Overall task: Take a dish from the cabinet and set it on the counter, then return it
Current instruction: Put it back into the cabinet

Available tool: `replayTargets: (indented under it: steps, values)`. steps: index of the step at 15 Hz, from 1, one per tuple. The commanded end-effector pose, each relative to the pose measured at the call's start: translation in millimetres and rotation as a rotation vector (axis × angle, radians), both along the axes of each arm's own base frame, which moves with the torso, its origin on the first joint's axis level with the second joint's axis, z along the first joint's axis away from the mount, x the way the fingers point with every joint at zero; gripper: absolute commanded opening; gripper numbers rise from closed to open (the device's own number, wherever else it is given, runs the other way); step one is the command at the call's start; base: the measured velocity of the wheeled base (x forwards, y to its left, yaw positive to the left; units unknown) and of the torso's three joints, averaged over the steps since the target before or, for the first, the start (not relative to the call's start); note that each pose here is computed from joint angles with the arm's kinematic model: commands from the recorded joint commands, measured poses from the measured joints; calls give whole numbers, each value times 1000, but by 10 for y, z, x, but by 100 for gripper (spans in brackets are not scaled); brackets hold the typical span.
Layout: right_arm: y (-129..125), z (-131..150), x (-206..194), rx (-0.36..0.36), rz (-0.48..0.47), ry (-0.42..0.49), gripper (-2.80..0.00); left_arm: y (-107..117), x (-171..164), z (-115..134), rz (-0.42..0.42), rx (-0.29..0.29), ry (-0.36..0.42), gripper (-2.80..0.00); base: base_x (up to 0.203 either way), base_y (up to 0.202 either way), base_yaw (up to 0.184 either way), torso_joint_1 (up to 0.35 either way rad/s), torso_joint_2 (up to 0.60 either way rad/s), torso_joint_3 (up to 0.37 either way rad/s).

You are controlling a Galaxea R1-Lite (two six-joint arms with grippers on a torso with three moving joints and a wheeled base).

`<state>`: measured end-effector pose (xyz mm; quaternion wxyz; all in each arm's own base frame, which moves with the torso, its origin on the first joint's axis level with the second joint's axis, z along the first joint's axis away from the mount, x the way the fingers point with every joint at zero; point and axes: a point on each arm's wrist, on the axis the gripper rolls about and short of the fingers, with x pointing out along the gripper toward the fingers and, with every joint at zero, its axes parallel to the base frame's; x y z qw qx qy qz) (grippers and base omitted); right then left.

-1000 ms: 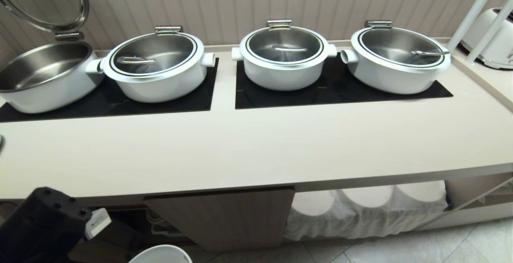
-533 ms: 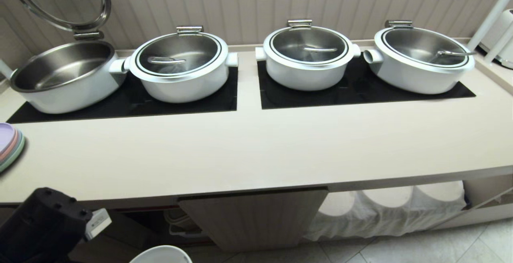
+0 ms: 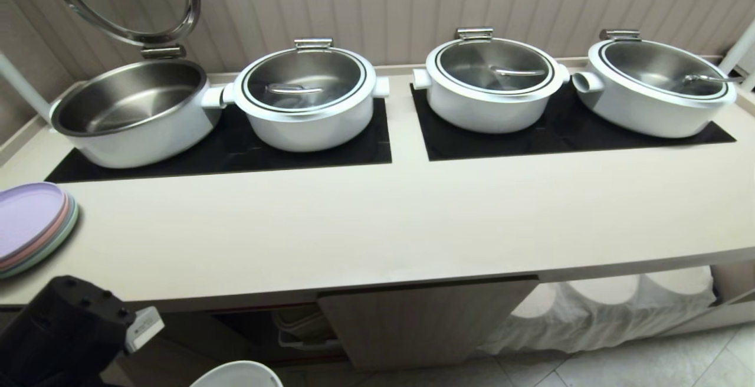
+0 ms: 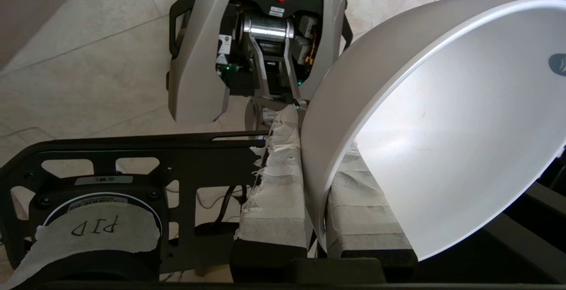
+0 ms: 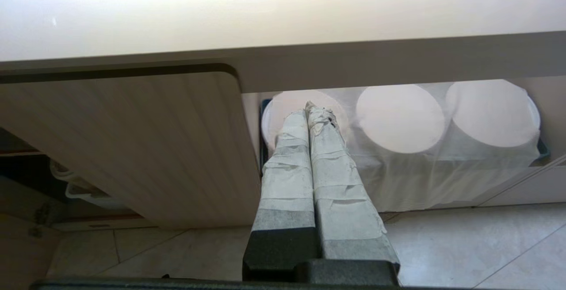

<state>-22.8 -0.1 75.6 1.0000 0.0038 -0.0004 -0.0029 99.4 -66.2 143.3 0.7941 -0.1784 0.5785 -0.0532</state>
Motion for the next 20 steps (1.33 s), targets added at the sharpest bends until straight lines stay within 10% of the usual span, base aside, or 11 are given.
replayTargets:
  steps: [1,20]
  values:
    - [0,0,0,0,1,-1,-280,-1,1,0,3,0,4,-280,0,137,1,2,-1,4]
    - [0,0,0,0,0,-1,-280,-2,17,8,7,-2,-5,-280,0,4,0,0,0,0]
